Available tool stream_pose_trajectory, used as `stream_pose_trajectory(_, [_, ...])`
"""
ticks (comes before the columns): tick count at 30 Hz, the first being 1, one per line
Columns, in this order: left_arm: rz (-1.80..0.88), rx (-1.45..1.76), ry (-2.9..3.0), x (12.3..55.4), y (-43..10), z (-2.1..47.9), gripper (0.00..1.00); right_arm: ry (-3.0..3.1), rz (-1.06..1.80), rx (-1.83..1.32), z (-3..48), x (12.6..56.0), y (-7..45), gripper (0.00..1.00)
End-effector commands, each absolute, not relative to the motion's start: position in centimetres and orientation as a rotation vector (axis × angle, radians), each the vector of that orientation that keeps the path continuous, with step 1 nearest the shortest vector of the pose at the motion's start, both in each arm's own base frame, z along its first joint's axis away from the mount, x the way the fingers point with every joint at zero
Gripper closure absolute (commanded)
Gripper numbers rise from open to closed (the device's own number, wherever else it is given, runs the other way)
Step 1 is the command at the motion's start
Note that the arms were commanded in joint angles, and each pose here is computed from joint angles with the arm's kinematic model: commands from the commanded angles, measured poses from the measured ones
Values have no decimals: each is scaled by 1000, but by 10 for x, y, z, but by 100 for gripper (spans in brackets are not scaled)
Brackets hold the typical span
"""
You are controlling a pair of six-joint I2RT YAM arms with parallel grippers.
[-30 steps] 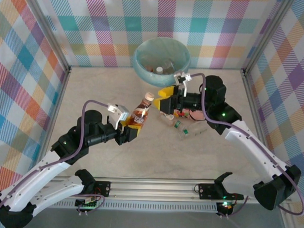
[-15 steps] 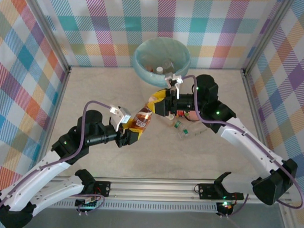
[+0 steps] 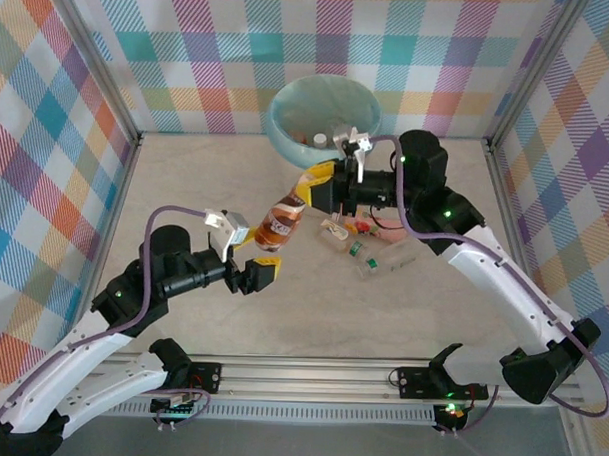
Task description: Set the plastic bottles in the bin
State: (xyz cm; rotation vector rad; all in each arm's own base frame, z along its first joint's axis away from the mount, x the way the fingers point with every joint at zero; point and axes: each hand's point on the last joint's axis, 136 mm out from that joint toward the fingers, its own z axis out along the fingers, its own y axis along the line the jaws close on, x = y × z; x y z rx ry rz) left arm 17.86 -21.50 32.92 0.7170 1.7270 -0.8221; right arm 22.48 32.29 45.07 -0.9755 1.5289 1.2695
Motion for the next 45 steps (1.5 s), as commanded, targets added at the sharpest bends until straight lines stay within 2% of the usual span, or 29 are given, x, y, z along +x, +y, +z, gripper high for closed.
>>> stream_pose_trajectory(1, [-784,634,1670,183,-204,342,8,1482,1102,-967,471,239,317,69])
stream_pose_trajectory(7, [-761,555,1668,179,-185,341,6,1449,722,-808,508,301,301,69])
stream_pose_trajectory(12, [-718,468,1718,179,-167,328,5,1459,395,-692,513,379,292,69])
stream_pose_trajectory(18, [-633,429,1812,180,-152,307,5,1580,277,-627,475,467,287,70])
stream_pose_trajectory(24, [-619,429,1852,181,-152,296,5,1716,292,-623,413,523,291,70])
stream_pose_trajectory(28, [-609,421,1852,182,-150,297,5,1764,341,-663,373,544,302,69])
stream_pose_trajectory(37, [-606,414,1851,182,-148,295,5,1907,401,-757,293,558,322,65])
stream_pose_trajectory(45, [-595,409,1853,184,-148,294,5,1972,383,-788,265,560,322,55])
